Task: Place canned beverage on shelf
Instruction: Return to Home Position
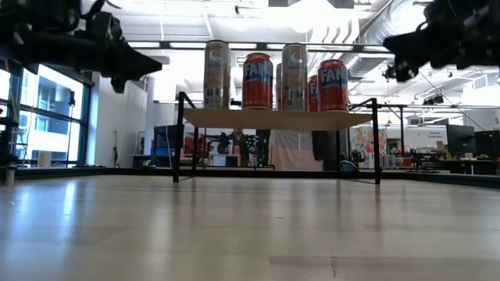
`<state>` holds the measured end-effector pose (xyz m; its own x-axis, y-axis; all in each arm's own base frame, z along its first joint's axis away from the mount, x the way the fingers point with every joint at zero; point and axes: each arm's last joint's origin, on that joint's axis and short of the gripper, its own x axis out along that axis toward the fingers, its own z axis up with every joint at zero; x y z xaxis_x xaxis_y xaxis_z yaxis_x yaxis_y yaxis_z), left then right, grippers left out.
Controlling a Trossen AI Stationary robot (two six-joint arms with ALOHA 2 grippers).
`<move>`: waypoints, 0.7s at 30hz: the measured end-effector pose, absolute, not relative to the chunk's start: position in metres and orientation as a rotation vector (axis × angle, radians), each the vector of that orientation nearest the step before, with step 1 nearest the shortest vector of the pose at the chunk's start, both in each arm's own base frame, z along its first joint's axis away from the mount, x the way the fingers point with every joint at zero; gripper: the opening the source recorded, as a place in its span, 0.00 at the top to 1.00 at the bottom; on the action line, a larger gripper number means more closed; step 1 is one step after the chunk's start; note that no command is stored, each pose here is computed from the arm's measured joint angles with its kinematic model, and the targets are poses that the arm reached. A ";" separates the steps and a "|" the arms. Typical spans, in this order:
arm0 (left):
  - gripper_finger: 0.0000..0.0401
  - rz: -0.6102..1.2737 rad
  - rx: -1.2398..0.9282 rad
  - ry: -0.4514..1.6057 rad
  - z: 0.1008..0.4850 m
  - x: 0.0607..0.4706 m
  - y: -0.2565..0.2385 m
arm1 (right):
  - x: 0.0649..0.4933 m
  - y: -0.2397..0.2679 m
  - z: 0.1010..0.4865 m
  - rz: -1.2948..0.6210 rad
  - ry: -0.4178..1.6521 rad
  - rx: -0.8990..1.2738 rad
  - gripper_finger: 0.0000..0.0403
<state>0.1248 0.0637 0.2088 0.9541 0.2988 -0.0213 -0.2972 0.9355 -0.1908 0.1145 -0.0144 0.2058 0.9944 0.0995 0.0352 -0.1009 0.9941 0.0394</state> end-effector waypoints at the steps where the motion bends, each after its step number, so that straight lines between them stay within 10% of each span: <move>1: 1.00 0.311 -0.181 -0.023 0.208 0.123 0.062 | 0.114 -0.014 0.201 0.101 -0.034 0.052 1.00; 21: 1.00 0.185 0.001 -0.162 0.211 0.082 0.028 | 0.102 -0.013 0.167 0.046 0.011 0.058 1.00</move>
